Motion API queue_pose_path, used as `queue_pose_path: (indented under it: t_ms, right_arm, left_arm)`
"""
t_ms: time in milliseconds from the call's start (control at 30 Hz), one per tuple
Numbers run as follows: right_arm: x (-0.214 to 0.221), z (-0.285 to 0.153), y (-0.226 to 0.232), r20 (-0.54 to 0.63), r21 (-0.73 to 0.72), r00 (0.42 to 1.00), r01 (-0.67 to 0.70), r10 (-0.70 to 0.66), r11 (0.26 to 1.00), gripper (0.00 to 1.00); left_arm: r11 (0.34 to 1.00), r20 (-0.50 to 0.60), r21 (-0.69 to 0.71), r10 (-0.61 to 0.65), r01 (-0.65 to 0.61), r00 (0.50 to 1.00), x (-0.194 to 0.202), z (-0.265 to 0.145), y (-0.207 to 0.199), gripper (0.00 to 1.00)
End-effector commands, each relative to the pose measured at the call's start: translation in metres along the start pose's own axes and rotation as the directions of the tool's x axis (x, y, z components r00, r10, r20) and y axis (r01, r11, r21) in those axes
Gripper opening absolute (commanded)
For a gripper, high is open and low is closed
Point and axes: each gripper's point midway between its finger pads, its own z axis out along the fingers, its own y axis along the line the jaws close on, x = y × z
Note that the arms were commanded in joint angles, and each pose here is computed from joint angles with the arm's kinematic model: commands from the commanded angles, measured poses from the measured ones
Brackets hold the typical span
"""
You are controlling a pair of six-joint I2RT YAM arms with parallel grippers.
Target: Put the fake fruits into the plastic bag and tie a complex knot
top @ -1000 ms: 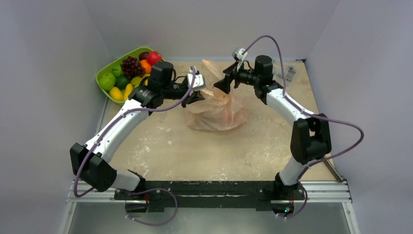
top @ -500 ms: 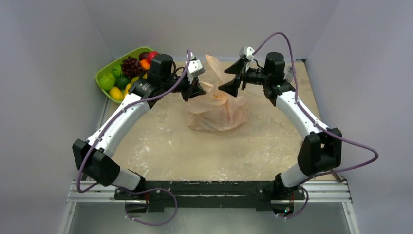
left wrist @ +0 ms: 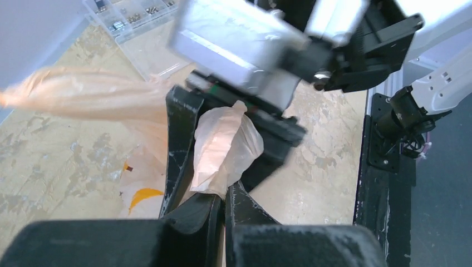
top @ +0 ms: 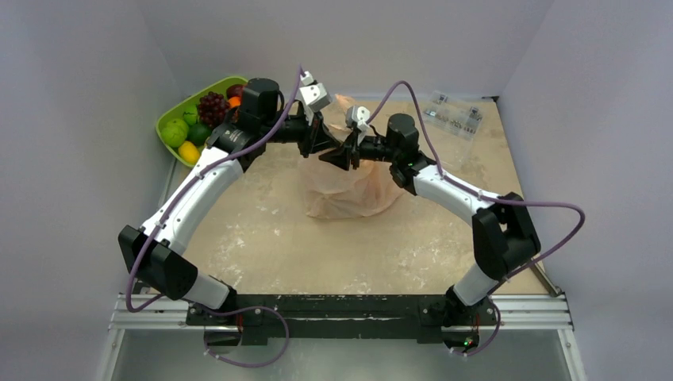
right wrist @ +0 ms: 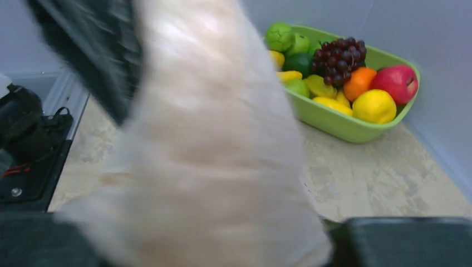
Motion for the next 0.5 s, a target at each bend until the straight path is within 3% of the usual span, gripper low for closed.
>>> queue_pose_path:
  t_ms: [0, 33, 67, 100, 167, 200, 333, 400, 467]
  right_arm:
    - [-0.02, 0.007, -0.017, 0.064, 0.036, 0.997, 0.04, -0.043, 0.999, 0.09]
    - [-0.018, 0.005, -0.015, 0.063, 0.03, 0.997, 0.048, -0.05, 0.998, 0.0]
    - [-0.017, 0.004, -0.011, 0.061, 0.016, 0.996, 0.059, -0.06, 0.998, 0.0]
    - [-0.016, 0.003, -0.008, 0.056, 0.006, 0.996, 0.065, -0.065, 0.998, 0.0]
    - [-0.016, 0.002, -0.002, 0.052, -0.025, 0.996, 0.071, -0.069, 0.997, 0.0]
    - [-0.017, 0.001, -0.001, 0.052, -0.03, 0.996, 0.07, -0.069, 0.997, 0.0]
    - [-0.018, 0.001, 0.005, 0.062, -0.054, 0.997, 0.058, -0.054, 0.997, 0.0]
    - [-0.019, 0.001, 0.006, 0.075, -0.063, 0.997, 0.039, -0.034, 0.997, 0.0]
    - [-0.019, 0.002, 0.006, 0.081, -0.063, 0.997, 0.015, -0.01, 0.998, 0.0]
  left_arm:
    - [1.0, 0.064, 0.008, 0.0, -0.001, 0.998, -0.029, -0.01, -0.008, 0.0]
    - [1.0, 0.066, -0.013, -0.003, 0.004, 0.998, -0.031, -0.018, -0.007, 0.13]
    - [0.999, 0.065, -0.034, -0.009, 0.011, 0.998, -0.03, -0.026, -0.004, 0.33]
    - [0.998, 0.056, -0.055, -0.017, 0.02, 0.998, -0.023, -0.037, -0.001, 0.61]
    - [0.991, 0.042, -0.134, -0.015, 0.02, 0.999, -0.002, -0.061, 0.012, 0.91]
    - [0.986, 0.032, -0.166, -0.005, 0.01, 0.999, 0.014, -0.071, 0.018, 0.95]
    - [0.98, -0.091, -0.144, 0.128, -0.14, 0.988, 0.079, -0.081, 0.024, 0.93]
    - [0.982, -0.096, -0.101, 0.151, -0.16, 0.984, 0.093, -0.071, 0.028, 0.76]
    - [0.986, -0.094, -0.072, 0.142, -0.149, 0.985, 0.101, -0.057, 0.035, 0.5]
